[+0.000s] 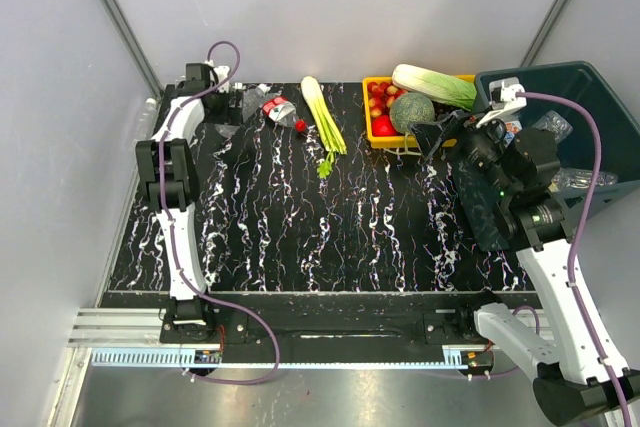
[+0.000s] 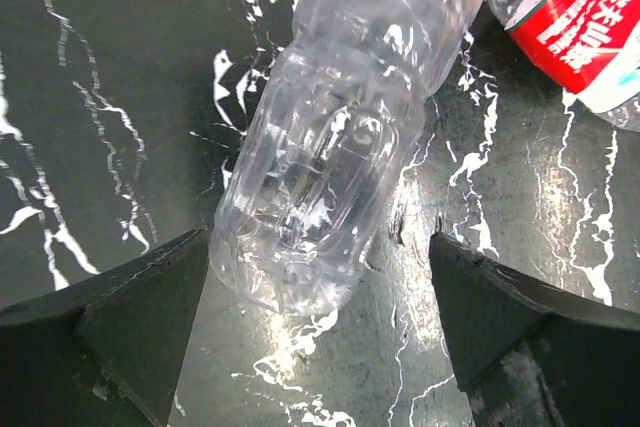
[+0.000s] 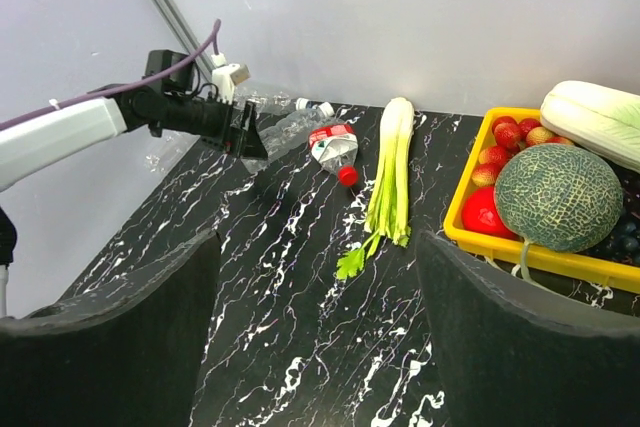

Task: Put the plastic bottles in the bin
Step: Pick up the plastic bottle at the center of the board.

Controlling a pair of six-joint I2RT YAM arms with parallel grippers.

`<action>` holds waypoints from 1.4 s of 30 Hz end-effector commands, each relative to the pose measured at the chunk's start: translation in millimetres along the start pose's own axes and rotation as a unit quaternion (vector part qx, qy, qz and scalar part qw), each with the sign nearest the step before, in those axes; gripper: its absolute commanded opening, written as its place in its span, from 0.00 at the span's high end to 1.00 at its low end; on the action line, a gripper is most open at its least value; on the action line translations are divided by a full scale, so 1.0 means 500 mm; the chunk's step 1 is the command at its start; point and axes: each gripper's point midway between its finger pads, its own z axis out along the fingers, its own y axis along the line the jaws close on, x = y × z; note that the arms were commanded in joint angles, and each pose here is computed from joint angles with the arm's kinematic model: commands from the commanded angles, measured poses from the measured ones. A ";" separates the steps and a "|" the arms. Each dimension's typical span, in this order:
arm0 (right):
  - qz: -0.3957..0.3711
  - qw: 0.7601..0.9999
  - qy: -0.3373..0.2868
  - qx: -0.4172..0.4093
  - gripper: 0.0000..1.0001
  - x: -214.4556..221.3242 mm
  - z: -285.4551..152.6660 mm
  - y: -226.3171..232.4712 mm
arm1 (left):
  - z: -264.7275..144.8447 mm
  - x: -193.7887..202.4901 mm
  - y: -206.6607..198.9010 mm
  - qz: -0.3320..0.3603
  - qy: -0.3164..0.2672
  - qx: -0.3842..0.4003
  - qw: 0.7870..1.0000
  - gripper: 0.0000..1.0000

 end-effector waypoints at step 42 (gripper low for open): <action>0.067 0.994 0.077 -0.039 0.11 0.068 -0.013 0.047 | -0.440 0.065 -0.246 -0.103 -0.090 0.133 0.982 0.64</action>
